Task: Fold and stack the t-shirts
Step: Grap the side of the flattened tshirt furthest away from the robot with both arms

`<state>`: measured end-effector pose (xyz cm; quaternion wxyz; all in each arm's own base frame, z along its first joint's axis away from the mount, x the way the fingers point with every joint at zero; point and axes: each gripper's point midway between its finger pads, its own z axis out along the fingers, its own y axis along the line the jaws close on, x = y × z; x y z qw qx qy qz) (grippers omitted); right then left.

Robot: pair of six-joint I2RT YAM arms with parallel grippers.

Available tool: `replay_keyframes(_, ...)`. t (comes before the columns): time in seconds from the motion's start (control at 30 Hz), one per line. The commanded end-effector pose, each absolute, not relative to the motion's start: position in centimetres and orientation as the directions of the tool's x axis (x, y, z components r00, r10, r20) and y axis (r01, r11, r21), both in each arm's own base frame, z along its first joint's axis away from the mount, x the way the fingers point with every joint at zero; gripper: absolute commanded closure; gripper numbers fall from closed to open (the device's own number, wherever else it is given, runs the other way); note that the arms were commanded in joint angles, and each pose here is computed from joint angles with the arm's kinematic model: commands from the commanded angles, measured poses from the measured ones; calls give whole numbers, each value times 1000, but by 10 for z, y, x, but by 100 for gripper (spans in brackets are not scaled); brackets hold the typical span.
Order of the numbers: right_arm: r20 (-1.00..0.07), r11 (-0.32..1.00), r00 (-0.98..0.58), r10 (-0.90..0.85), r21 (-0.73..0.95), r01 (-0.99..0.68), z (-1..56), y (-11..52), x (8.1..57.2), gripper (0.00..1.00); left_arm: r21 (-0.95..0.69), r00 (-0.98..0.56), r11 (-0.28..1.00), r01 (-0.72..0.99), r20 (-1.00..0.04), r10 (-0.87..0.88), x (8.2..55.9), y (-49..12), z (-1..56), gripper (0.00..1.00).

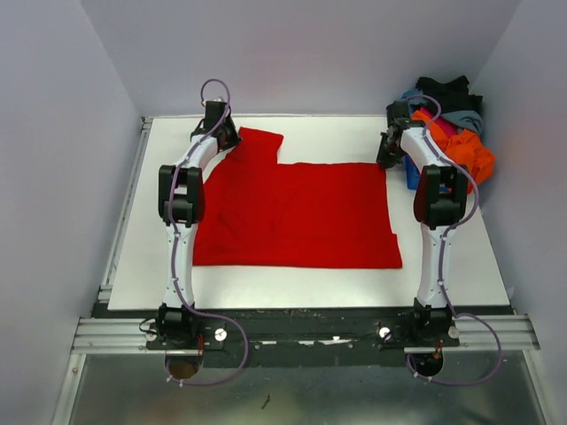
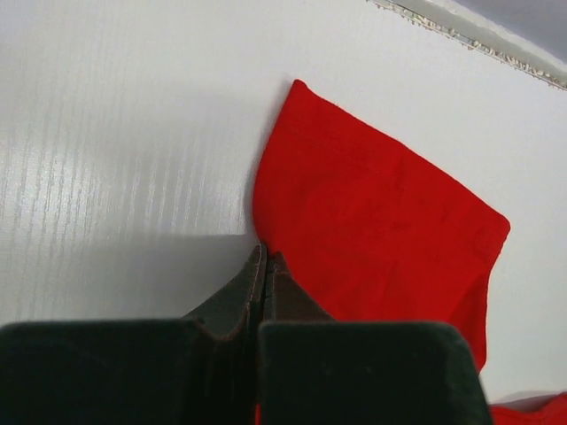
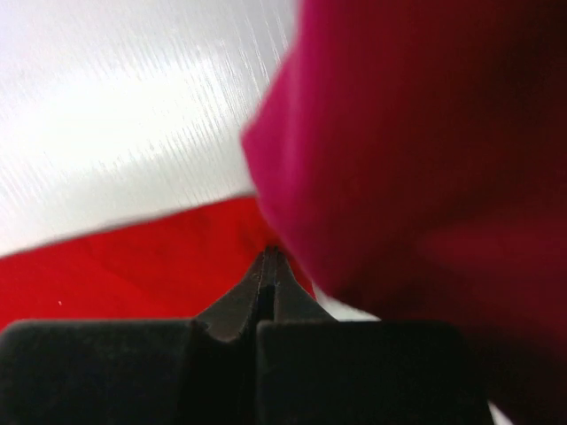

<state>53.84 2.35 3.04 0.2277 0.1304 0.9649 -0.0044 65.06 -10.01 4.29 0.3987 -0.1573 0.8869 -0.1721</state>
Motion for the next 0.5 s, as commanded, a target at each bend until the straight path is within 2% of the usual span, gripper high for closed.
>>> replay_keyframes(0.0, -519, 961, -816, 253, 40, 272, 56, 11, 539, 99, -420, -585, 902, -99, -709, -394, 653, -102, 86, 100)
replay_keyframes(0.03, -530, 962, -811, 247, 35, 271, 59, 11, 539, 99, -417, -580, 904, -97, -714, -392, 653, -101, 88, 100)
replay_keyframes(0.07, -537, 962, -808, 244, 30, 271, 61, 10, 539, 95, -414, -579, 905, -98, -716, -390, 653, -101, 89, 100)
replay_keyframes(0.1, -540, 961, -806, 241, 16, 276, 62, 7, 540, 83, -413, -576, 906, -95, -719, -389, 653, -101, 90, 100)
replay_keyframes(0.2, -529, 964, -818, 225, -1, 266, 58, 6, 545, 70, -412, -577, 906, -95, -719, -387, 653, -101, 91, 100)
replay_keyframes(0.3, -478, 970, -853, 210, -10, 244, 47, 8, 548, 67, -407, -579, 908, -96, -720, -384, 653, -101, 89, 100)
replay_keyframes(0.33, -463, 970, -861, 210, -10, 242, 41, 9, 549, 61, -406, -578, 909, -95, -721, -382, 653, -101, 89, 100)
replay_keyframes(0.37, -447, 971, -870, 207, -13, 237, 39, 10, 550, 59, -405, -581, 909, -96, -719, -382, 653, -101, 87, 100)
replay_keyframes(0.47, -417, 972, -885, 209, -12, 235, 33, 10, 555, 59, -403, -581, 910, -95, -720, -380, 653, -102, 88, 100)
